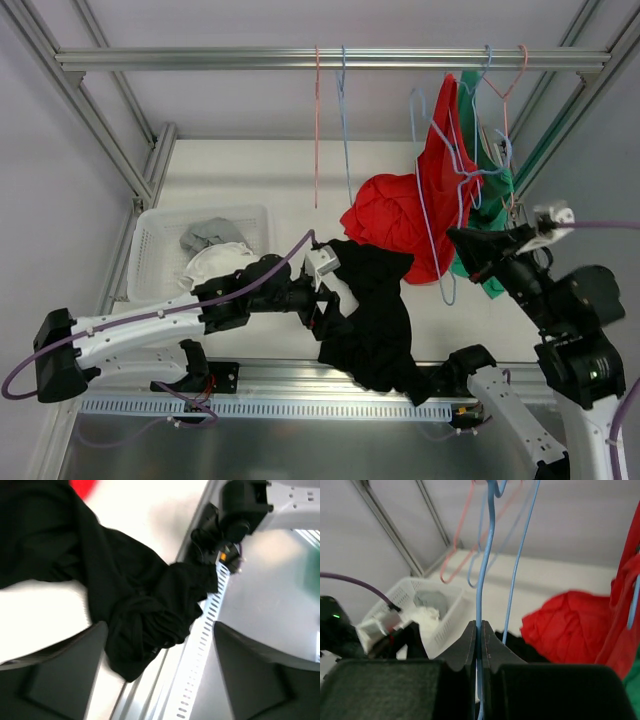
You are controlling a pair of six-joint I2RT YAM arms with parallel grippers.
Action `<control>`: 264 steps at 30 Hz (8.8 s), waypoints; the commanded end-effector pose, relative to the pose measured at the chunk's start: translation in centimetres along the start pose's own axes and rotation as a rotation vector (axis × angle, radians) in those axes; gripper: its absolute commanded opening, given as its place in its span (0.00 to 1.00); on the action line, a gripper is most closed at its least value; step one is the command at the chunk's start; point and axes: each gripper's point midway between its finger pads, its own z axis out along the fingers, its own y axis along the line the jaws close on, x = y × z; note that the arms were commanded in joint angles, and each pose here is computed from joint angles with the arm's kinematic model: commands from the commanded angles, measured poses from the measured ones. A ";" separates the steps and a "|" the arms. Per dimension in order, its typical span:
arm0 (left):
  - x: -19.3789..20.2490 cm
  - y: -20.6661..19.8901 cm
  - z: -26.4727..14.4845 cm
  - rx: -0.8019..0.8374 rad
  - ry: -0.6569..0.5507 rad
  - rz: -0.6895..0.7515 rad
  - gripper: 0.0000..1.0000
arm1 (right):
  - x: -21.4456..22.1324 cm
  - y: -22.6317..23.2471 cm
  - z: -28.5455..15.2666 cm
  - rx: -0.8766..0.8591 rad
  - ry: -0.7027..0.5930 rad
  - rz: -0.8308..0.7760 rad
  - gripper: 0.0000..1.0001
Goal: Remove the tank top from the hanger
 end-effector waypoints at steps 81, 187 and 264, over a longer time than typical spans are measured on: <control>-2.8 8.6 -0.4 -0.901 0.003 0.102 0.00 | 3.8 0.1 -7.0 -0.016 0.216 -0.126 0.99; -4.9 13.6 -21.3 -0.685 -0.344 -0.371 0.99 | -1.8 -19.0 17.2 0.514 0.505 -0.138 0.00; -33.4 -0.1 -0.2 -0.278 -0.580 0.212 0.00 | -0.8 4.4 -8.2 0.004 0.242 -0.033 0.00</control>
